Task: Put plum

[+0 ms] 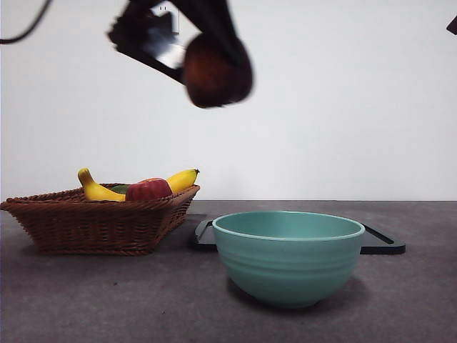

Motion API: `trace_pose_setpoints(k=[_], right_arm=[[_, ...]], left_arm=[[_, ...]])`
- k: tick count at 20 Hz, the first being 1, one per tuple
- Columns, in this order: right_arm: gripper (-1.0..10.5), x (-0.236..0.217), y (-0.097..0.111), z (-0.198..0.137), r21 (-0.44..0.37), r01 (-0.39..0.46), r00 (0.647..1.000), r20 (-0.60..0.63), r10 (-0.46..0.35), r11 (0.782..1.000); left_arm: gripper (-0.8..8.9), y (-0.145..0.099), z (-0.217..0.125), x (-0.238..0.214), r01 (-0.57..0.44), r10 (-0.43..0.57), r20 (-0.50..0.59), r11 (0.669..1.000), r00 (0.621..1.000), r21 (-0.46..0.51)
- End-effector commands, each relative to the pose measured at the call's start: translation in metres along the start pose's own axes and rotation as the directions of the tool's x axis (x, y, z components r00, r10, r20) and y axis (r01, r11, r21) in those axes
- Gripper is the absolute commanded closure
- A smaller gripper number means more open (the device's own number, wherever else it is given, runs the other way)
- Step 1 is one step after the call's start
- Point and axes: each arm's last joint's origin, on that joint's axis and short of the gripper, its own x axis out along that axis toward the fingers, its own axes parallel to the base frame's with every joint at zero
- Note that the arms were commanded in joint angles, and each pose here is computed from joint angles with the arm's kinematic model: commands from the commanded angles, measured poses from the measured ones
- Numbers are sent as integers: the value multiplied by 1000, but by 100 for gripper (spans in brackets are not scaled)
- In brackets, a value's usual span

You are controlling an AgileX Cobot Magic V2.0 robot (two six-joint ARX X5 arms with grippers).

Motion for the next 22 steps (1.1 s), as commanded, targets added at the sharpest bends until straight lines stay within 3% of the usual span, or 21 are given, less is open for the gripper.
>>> trace_pose_setpoints(k=[1, 7, 11, 16, 22], right_arm=[[570, -2, 2, 5, -19, 0, 1000, 18, 0, 1000], [570, -2, 2, 5, -19, 0, 1000, 18, 0, 1000], [570, -2, 2, 5, -19, 0, 1000, 18, 0, 1000], [570, -2, 2, 5, -19, 0, 1000, 17, 0, 1000], [570, -2, 2, 5, -19, 0, 1000, 18, 0, 1000]], left_arm=[[538, -10, 6, 21, 35, -35, -17, 999, 999, 37], [538, -22, -4, 87, 85, -71, -147, 992, 987, 90], [538, -26, -13, 121, 65, -36, -203, 988, 979, 137], [538, -29, -21, 141, 18, 33, -235, 977, 972, 212], [537, -28, -25, 150, 22, 42, -254, 970, 966, 242]])
